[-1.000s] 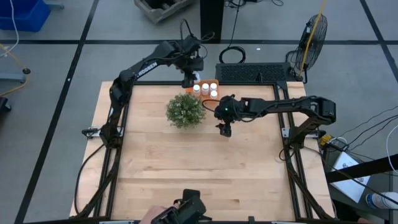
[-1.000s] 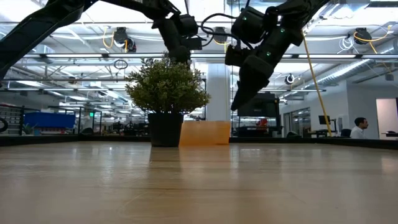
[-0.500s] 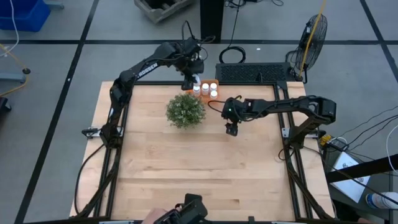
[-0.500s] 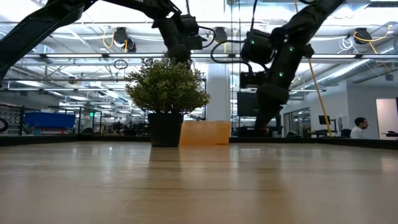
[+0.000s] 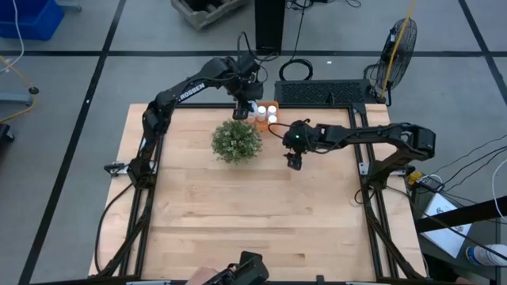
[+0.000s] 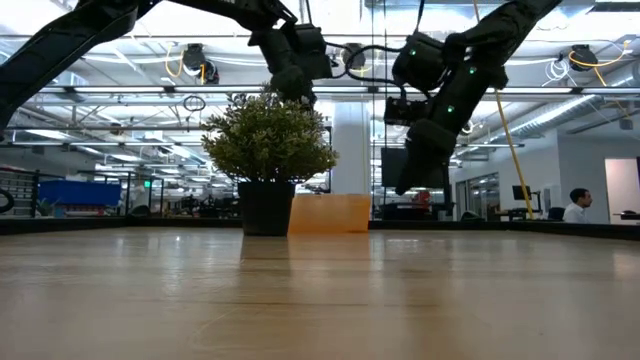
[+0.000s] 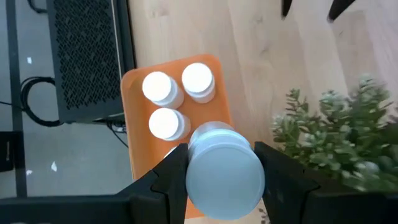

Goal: Pick and place pill bottles into a basket
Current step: Put the white pill bottle into the orange bin

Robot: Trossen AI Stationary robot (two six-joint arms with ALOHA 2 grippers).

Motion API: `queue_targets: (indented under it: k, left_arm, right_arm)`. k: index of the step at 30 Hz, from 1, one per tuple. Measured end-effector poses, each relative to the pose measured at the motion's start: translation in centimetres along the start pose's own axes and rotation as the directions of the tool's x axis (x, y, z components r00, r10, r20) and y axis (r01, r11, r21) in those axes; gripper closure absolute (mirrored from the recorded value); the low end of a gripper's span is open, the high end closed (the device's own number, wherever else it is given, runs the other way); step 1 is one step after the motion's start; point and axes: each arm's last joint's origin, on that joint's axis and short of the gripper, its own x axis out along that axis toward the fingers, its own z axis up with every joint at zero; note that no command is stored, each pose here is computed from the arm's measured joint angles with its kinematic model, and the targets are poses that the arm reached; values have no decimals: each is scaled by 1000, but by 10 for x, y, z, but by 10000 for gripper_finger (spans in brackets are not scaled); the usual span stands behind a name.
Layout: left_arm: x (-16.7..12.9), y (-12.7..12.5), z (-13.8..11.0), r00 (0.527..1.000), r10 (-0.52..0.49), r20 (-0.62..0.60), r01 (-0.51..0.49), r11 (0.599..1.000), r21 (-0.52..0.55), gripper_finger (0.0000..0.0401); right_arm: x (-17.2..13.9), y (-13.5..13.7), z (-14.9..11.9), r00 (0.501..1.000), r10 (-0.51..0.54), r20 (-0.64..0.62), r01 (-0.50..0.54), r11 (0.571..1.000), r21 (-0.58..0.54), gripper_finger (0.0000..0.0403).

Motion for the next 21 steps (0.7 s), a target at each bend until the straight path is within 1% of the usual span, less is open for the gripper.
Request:
queue_targets:
  k: [5,11,16,21]
  left_arm:
    - [7,0,0,1000,-10,-9,10,1000,0,242]
    - [24,4,0,1000,-17,-19,18,1000,7,242]
    - [37,9,-2,1000,-15,-25,15,1000,9,241]
    - [41,10,-1,1000,-14,-21,14,1000,18,242]
  right_arm:
    - [-12,2,3,999,1,37,-1,1000,-6,152]
    - [-24,7,8,996,10,91,-8,1000,-22,152]
    - [-31,12,9,993,22,115,-18,999,-39,152]
    - [-33,17,10,992,32,125,-26,998,-53,152]
